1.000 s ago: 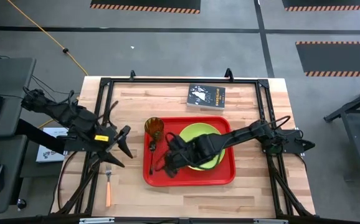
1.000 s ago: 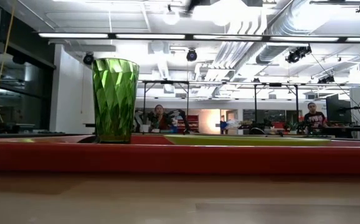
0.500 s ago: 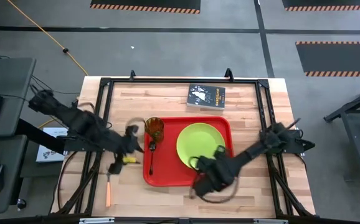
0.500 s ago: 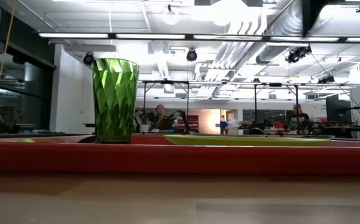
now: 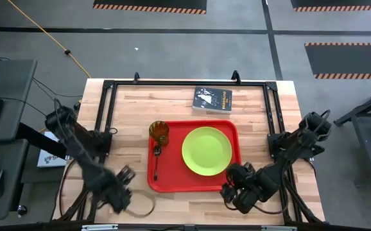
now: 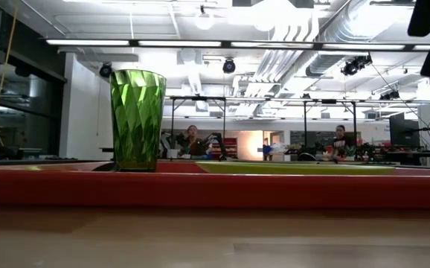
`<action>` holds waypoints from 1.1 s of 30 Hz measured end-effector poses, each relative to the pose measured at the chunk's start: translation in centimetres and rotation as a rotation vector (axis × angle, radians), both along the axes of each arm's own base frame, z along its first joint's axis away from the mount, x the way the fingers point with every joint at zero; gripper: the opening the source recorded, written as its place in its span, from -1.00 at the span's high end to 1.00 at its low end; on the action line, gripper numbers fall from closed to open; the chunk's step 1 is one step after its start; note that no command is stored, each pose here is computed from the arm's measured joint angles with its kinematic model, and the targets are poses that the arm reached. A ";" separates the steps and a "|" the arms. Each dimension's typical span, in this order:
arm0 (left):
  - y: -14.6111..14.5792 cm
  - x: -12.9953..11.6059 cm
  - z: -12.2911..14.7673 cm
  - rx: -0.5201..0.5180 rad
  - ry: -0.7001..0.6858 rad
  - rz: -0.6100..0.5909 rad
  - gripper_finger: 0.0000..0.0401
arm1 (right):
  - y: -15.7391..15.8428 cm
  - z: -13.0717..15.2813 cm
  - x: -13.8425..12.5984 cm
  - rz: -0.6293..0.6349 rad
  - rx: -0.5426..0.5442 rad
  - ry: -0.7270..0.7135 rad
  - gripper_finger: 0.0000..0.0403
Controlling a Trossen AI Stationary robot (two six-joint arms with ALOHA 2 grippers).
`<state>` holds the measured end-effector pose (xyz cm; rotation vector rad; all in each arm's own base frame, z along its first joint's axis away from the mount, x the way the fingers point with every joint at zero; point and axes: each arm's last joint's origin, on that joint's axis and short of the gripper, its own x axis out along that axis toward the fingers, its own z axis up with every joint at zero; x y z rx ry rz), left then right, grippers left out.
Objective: Pick and place plate/cup/fork/spoon on tray
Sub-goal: Put the light orange fork on the red tray to the right of the black spoon
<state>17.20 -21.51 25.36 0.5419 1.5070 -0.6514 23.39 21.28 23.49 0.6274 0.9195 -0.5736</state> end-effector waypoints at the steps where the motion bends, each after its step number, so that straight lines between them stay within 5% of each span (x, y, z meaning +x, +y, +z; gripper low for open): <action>1: -0.7 -0.7 -0.9 -0.004 0.019 -0.051 -0.29 | 0.1 -0.4 0.1 0.004 0.013 -0.017 -0.51; 7: -3.1 -4.1 -4.9 -0.040 -0.024 -0.350 -0.26 | 0.2 -2.3 0.8 -0.011 0.064 -0.113 -0.51; 33: -0.6 -5.8 -11.9 -0.007 0.028 -0.376 -0.26 | -0.6 -2.3 1.9 -0.040 0.064 -0.158 -0.51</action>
